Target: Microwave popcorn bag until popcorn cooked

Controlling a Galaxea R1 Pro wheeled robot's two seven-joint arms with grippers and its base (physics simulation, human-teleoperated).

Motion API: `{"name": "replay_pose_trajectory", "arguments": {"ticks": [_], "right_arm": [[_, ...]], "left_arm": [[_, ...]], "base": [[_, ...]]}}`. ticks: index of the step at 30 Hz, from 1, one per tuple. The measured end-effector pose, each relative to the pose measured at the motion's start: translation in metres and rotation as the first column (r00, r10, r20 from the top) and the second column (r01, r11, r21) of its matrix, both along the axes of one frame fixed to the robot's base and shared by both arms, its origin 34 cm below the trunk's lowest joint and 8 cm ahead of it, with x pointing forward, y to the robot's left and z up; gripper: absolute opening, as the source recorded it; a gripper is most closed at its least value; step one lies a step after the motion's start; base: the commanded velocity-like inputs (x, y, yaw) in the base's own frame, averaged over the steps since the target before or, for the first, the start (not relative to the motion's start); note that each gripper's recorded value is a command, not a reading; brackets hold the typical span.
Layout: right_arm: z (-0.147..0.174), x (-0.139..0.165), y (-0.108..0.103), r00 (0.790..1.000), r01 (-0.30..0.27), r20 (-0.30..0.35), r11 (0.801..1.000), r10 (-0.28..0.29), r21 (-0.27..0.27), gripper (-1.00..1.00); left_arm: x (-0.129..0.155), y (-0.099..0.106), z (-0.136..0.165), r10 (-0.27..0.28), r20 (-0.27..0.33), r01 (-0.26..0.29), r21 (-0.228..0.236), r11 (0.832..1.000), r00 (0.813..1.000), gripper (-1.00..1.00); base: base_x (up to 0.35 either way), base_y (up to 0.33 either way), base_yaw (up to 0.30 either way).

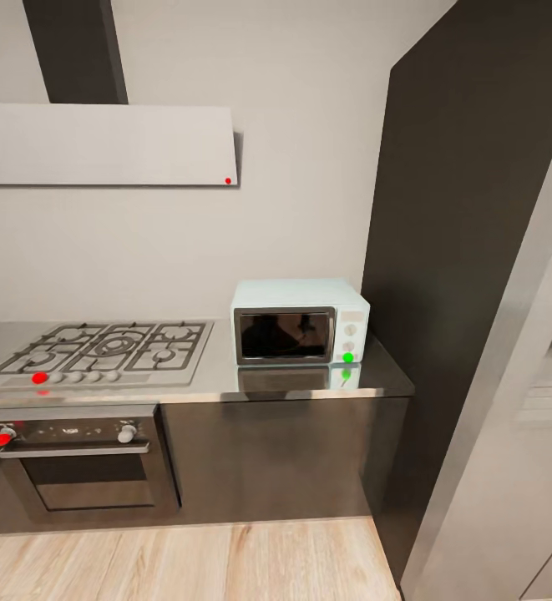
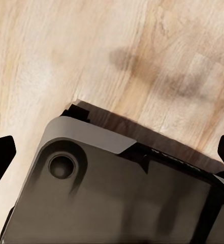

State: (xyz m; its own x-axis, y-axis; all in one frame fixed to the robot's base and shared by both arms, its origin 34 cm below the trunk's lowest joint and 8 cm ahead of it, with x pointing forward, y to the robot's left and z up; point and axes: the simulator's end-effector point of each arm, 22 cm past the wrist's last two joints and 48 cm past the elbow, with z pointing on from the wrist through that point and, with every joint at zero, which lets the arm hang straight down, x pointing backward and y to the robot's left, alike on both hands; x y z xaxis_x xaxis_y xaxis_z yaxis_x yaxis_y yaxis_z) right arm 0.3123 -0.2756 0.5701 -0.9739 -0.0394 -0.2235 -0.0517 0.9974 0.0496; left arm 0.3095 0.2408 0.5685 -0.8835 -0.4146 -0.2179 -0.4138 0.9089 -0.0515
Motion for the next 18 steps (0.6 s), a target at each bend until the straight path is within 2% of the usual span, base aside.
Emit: {"name": "replay_pose_trajectory", "arguments": {"ticks": [8, 9, 10, 11, 13, 15, 18], "right_arm": [[0.001, 0.005, -0.001, 1.000, 0.000, 0.028, 1.000, 0.000, -0.002, -1.00], [0.003, 0.016, -0.001, 0.990, 0.128, 0.081, 0.986, -0.120, -0.103, -1.00], [0.002, 0.012, 0.016, 0.997, 0.045, 0.070, 0.993, -0.038, -0.108, -1.00], [0.002, 0.012, 0.019, 0.997, 0.032, 0.068, 0.994, -0.025, -0.104, -1.00], [0.003, 0.014, 0.009, 0.996, 0.046, 0.077, 0.992, -0.037, -0.119, -1.00], [0.003, 0.015, 0.003, 0.992, 0.098, 0.085, 0.989, -0.089, -0.114, -1.00], [0.003, 0.015, -0.002, 0.991, 0.108, 0.088, 0.987, -0.098, -0.117, -1.00]], "left_arm": [[0.000, 0.003, 0.000, 0.001, 0.003, -0.001, 0.007, 1.000, 1.000, 1.00], [-0.008, 0.025, -0.001, -0.043, -0.016, 0.044, 0.085, 0.995, 0.999, 1.00], [-0.008, 0.027, -0.001, -0.047, -0.017, 0.049, 0.089, 0.995, 0.999, 1.00], [-0.008, 0.027, -0.001, -0.048, -0.017, 0.049, 0.089, 0.995, 0.999, 1.00], [-0.008, 0.027, -0.001, -0.048, -0.017, 0.050, 0.089, 0.995, 0.999, 1.00], [-0.008, 0.027, -0.001, -0.049, -0.017, 0.050, 0.089, 0.995, 0.999, 1.00], [-0.008, 0.026, -0.001, -0.049, -0.017, 0.051, 0.089, 0.995, 0.999, 1.00]], "base": [[0.000, 0.000, 0.000], [0.000, 0.000, 0.000], [0.000, 0.000, 0.000], [0.000, 0.000, 0.000], [0.000, 0.000, 0.000], [0.000, 0.000, 0.000], [0.000, 0.000, 0.000]]}}
